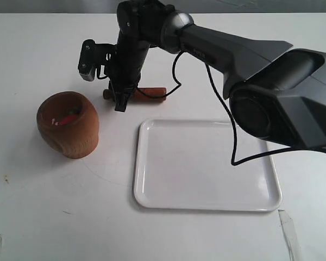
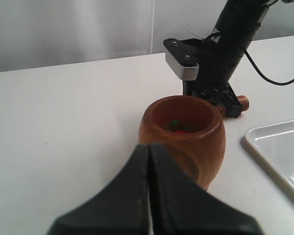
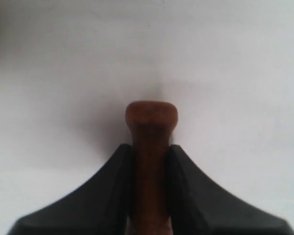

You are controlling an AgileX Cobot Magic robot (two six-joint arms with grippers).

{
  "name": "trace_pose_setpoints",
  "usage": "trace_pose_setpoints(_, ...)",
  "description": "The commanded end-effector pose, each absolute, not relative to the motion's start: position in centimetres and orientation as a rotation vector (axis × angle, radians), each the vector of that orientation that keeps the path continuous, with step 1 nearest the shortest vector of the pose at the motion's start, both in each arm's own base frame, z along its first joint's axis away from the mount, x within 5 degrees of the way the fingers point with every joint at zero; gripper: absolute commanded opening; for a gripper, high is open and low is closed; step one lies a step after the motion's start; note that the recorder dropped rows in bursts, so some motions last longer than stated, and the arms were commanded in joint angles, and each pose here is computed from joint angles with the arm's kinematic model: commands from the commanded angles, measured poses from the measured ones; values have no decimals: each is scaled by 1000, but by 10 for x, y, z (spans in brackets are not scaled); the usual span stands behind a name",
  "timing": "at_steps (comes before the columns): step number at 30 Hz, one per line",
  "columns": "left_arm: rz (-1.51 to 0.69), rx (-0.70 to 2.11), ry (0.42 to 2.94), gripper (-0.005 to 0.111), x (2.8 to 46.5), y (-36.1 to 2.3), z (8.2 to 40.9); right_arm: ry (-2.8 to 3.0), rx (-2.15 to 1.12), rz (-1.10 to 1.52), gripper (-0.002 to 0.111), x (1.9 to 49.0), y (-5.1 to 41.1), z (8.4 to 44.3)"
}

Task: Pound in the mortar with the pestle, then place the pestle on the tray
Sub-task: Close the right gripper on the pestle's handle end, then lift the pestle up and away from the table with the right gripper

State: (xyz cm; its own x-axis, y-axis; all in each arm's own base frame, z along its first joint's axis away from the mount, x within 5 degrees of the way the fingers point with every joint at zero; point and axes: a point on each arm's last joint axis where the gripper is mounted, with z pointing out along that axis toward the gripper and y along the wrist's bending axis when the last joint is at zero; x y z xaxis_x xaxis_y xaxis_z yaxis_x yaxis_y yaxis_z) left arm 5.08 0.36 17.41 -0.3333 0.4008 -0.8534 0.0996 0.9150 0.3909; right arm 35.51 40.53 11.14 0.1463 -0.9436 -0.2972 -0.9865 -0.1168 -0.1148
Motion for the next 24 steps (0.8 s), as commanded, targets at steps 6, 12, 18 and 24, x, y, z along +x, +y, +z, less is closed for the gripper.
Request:
trace_pose_setpoints(6, 302, 361, 1897, 0, 51, 3, 174, 1744, -1757, 232, 0, 380, 404, 191)
trace_pose_setpoints(12, 302, 361, 1897, 0, 51, 3, 174, 1714, -1486, 479, 0, 393, 379, 262)
trace_pose_setpoints(18, 302, 361, 1897, 0, 51, 3, 174, 1540, -1398, 702, 0, 377, 383, 310)
trace_pose_setpoints(24, 302, 361, 1897, 0, 51, 3, 174, 1407, -1468, 864, 0, 350, 385, 340)
